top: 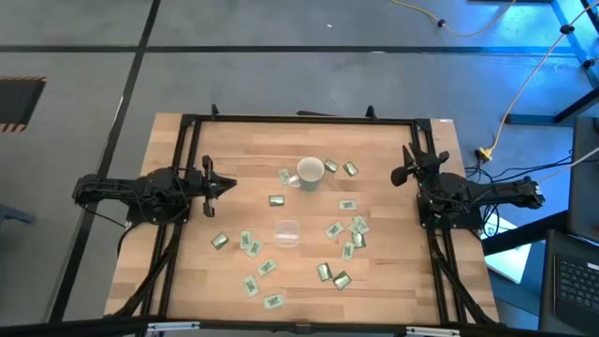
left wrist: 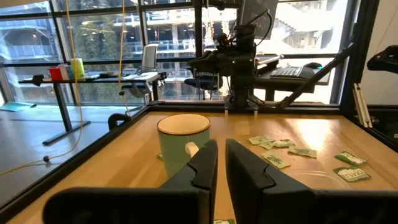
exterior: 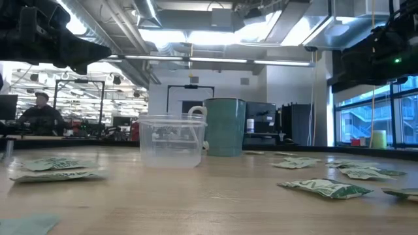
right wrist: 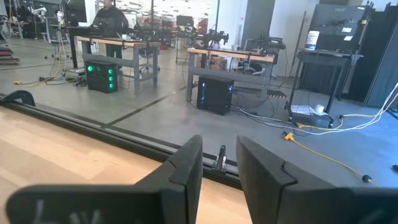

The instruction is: Pick and place Stevia / Truvia into bins

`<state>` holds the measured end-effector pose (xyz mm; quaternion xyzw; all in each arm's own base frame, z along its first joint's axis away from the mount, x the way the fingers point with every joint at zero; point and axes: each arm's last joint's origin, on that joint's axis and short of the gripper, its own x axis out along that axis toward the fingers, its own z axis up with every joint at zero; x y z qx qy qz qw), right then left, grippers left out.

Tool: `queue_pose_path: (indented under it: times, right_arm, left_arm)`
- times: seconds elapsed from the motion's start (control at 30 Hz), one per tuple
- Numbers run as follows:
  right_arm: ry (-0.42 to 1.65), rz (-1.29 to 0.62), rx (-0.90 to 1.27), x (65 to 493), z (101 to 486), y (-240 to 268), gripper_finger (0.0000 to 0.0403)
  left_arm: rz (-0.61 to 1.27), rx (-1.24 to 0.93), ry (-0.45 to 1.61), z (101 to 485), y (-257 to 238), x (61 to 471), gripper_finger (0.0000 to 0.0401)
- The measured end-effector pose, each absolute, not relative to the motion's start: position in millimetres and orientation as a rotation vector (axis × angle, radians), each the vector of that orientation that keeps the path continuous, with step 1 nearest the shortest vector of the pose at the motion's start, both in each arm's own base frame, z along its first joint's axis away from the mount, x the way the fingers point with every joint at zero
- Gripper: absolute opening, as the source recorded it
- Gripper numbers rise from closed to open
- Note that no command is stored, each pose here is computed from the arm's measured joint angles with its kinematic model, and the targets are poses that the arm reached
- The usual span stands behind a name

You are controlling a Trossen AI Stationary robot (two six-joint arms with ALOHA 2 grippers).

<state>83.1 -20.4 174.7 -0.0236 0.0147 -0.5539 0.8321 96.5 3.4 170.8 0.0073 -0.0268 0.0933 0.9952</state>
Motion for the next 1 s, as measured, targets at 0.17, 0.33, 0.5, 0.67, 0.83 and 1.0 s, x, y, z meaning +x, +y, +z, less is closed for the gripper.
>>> queue_pose_path:
  times: [0.17,0.33,0.5,0.67,0.83,1.0]
  right_arm:
    - [0.010,-1.175,-0.018,83.1,174.7,-20.4,0.0102]
    - [-0.034,-1.174,0.047,83.1,174.7,-20.4,0.0102]
    - [-0.033,-1.174,0.046,83.1,174.7,-20.4,0.0102]
    - [-0.032,-1.173,0.046,83.1,174.7,-20.4,0.0102]
    - [-0.031,-1.141,0.045,84.0,174.7,-20.0,0.0102]
    - [-0.031,-1.140,0.045,84.0,174.7,-20.0,0.0102]
  left_arm:
    - [0.187,0.015,-0.054,170.8,3.4,96.5,0.0027]
    - [0.187,0.015,-0.054,170.9,3.4,96.5,0.0027]
    - [0.187,0.015,-0.054,170.8,3.4,96.5,0.0027]
    - [0.187,0.015,-0.054,170.9,3.4,96.5,0.0027]
    - [0.187,0.015,-0.054,170.9,3.4,96.5,0.0027]
    - [0.187,0.015,-0.054,170.8,3.4,96.5,0.0027]
